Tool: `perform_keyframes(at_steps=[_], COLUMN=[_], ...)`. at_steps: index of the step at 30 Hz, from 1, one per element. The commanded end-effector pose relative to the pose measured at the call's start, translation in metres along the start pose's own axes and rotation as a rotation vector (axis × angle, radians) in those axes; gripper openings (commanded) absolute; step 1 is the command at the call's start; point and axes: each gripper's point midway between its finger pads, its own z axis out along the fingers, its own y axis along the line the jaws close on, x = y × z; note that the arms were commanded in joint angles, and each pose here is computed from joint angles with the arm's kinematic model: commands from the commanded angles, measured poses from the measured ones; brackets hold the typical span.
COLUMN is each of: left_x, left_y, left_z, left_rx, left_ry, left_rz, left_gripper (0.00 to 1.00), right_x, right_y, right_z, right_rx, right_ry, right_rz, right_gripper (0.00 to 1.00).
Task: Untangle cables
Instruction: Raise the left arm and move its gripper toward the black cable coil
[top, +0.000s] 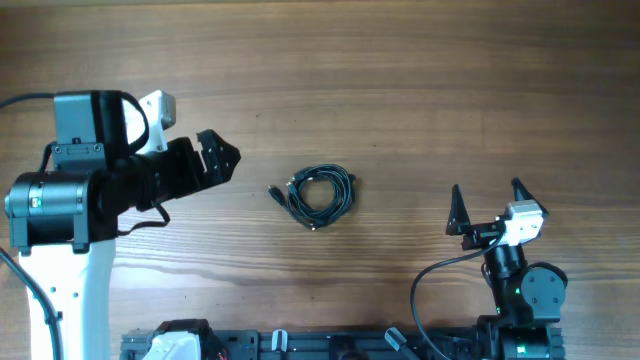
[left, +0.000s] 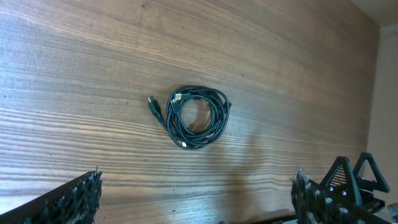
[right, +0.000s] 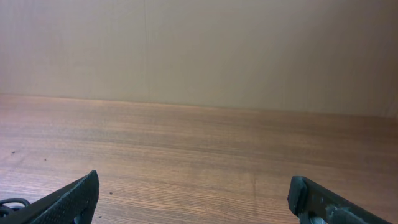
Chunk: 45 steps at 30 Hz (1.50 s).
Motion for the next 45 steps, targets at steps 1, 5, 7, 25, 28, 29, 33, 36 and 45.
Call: perform_keyframes(at_steps=[1, 5, 7, 25, 28, 29, 33, 36, 45], left_x=[-0.002, 0.002, 0.004, 0.009, 0.017, 0.018, 0.024, 0.028, 0.03], left_y=[-0.001, 0.005, 0.01, 0.008, -0.005, -0.008, -0.016, -0.019, -0.015], left_z=[-0.003, 0.009, 0.018, 0.025, 0.03, 0.032, 0.036, 0.04, 0.06], left_rx=[0.001, -0.022, -0.038, -0.043, -0.028, -0.034, -0.029, -0.028, -0.059], left_ry=[-0.003, 0.065, 0.111, 0.158, 0.182, 0.183, 0.204, 0.225, 0.301], left_rz=[-0.019, -0.056, -0.073, -0.072, -0.017, 0.004, 0.044, 0.056, 0.011], left_gripper=[1.0, 1.0, 1.0, 1.0, 1.0, 1.0, 1.0, 1.0, 1.0], right_x=[-0.003, -0.003, -0.003, -0.003, -0.003, -0.003, -0.003, -0.003, -0.003], right_y=[-0.002, -0.002, -0.002, -0.002, -0.002, -0.002, -0.002, -0.002, -0.002], right_z=[-0.001, -0.001, -0.001, -0.001, -0.001, -0.001, -0.001, -0.001, -0.001], right_rx=[0.012, 0.012, 0.012, 0.012, 0.012, 0.012, 0.012, 0.012, 0.012], right_ry=[-0.011, -0.011, -0.011, -0.011, -0.012, -0.012, -0.011, -0.011, -0.011], right_rz=[-0.004, -0.004, -0.004, -0.004, -0.004, -0.004, -0.004, -0.004, -0.004], right_gripper=[1.0, 1.0, 1.0, 1.0, 1.0, 1.0, 1.0, 1.0, 1.0])
